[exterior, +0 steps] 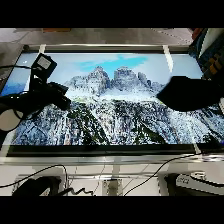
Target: Fold the clothes and pants, and hang the long-sleeved shirts on hangers.
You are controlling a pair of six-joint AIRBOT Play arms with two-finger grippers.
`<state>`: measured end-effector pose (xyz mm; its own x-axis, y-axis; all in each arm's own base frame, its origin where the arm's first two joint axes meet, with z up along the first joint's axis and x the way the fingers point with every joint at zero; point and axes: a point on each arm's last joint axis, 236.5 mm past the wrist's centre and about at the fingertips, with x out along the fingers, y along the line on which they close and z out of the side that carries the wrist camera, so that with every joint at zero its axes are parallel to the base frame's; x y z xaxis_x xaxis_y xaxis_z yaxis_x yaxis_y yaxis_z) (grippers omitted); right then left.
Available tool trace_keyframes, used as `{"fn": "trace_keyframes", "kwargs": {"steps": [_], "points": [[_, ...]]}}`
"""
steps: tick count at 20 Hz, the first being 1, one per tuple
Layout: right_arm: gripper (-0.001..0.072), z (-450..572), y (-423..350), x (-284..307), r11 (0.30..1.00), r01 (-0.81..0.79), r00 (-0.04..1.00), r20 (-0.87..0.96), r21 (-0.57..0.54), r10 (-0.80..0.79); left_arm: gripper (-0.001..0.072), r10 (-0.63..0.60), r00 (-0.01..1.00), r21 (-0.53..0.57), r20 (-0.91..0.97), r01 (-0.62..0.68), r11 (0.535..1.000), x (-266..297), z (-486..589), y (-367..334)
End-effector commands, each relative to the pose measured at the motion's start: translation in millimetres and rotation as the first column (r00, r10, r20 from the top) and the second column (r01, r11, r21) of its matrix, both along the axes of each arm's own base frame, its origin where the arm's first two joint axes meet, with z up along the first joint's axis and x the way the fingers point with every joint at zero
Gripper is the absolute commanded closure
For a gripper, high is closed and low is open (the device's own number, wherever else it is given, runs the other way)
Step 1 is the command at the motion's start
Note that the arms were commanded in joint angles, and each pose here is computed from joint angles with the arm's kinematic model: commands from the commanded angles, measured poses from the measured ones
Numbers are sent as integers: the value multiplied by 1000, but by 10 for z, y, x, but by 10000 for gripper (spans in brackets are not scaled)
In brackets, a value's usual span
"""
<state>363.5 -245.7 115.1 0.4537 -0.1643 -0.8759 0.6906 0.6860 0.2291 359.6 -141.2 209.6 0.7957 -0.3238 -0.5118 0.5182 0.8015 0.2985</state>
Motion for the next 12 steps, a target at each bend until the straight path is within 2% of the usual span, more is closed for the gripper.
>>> {"fn": "trace_keyframes", "kwargs": {"steps": [1,3,6,7,8,9,10,12], "points": [[669,-234,-433,-1252,963,268,917,-312,14,-250,690,6,1000,6,26,-6,1000,-20,79,39],[669,-461,-369,-1719,937,344,848,-451,67,-279,690,5,1000,6,25,-5,1000,-19,77,39],[668,-780,-68,-2159,892,413,766,-600,181,-233,690,5,1000,6,25,-5,1000,-19,76,38],[637,-867,-4,-2223,883,424,752,-622,201,-219,690,5,1000,6,25,-5,1000,-19,76,39],[422,-934,42,-2252,880,426,744,-636,212,-207,690,5,1000,6,25,-5,1000,-19,77,39],[138,-963,68,-2247,879,421,746,-636,223,-196,690,5,1000,6,25,-5,1000,-19,77,39],[8,-977,66,-2182,893,379,775,-611,241,-164,690,5,1000,6,25,-5,1000,-19,77,39],[8,-976,28,-2120,904,357,796,-583,236,-162,690,5,1000,6,25,-5,1000,-19,76,38]]}}
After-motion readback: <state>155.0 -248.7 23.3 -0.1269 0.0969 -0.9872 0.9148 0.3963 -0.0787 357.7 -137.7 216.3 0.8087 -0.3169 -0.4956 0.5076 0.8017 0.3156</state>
